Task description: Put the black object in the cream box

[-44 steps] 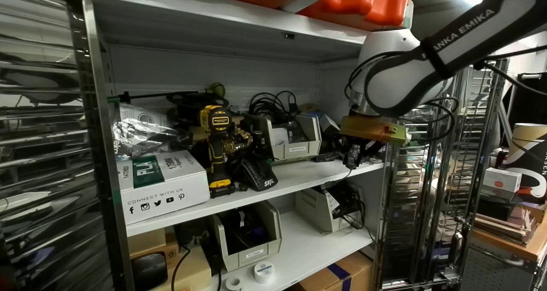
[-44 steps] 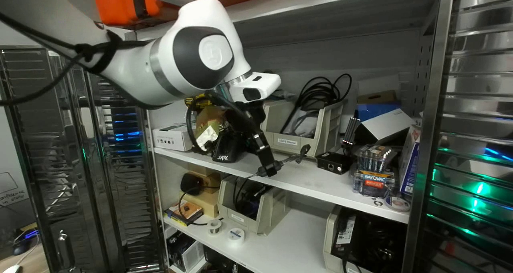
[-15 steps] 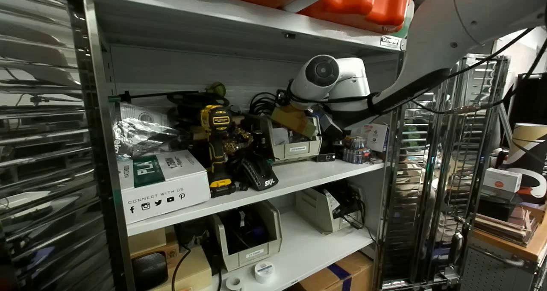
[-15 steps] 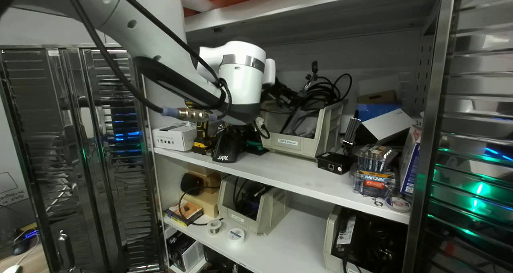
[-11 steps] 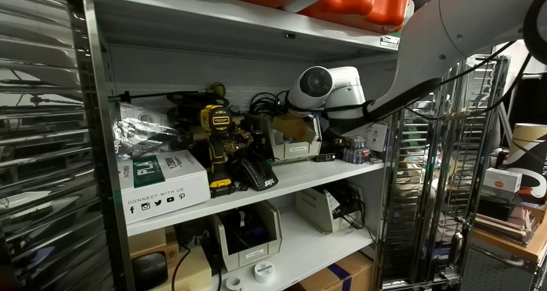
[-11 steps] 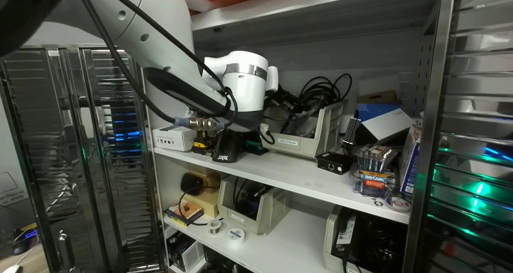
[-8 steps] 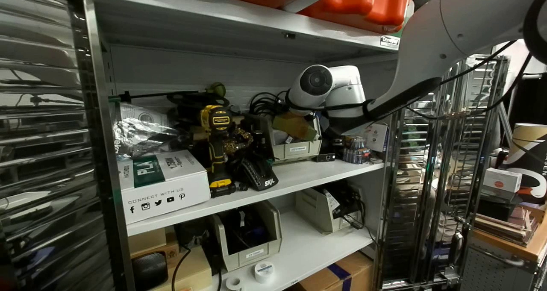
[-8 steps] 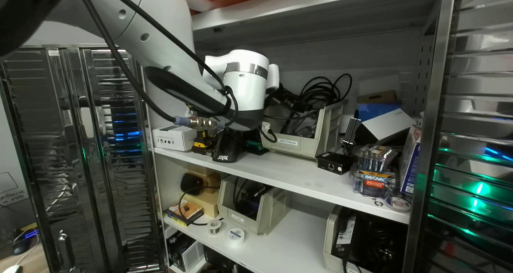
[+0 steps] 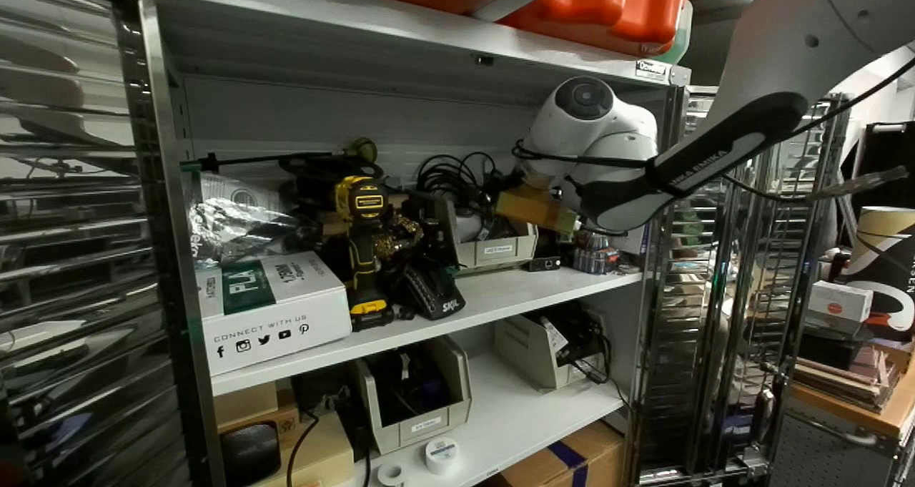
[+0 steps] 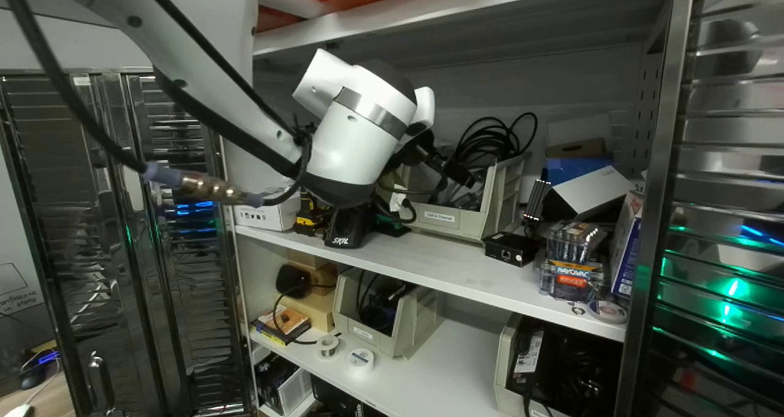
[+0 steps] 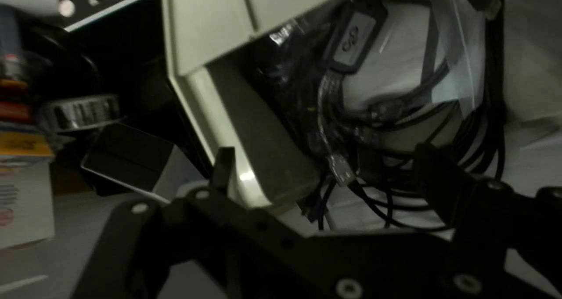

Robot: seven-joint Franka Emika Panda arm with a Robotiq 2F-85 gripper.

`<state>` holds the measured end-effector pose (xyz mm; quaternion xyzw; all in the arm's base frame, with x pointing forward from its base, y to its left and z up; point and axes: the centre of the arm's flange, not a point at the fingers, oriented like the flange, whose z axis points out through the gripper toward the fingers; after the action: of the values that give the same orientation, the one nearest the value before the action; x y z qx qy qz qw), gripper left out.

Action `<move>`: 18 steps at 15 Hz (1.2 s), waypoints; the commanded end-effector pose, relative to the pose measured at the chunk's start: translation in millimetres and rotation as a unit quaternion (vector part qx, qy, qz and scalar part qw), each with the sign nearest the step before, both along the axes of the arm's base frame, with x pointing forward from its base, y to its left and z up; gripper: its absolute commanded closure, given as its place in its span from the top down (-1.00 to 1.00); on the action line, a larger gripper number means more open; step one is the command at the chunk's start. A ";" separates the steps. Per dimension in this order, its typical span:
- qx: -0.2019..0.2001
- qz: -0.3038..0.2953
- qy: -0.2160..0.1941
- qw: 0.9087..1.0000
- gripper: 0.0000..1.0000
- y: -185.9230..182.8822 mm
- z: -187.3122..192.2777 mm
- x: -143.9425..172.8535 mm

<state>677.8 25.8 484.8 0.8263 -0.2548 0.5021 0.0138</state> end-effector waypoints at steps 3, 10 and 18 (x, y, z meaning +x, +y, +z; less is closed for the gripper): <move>0.027 0.054 0.132 0.989 1.00 -33.3 18.9 -91.9; 0.057 0.110 0.305 0.944 1.00 -12.1 -26.7 -141.7; 0.085 0.148 0.457 0.873 1.00 3.9 -72.4 -145.7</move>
<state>532.1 29.6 412.6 0.9897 -0.1365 0.0408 -0.0163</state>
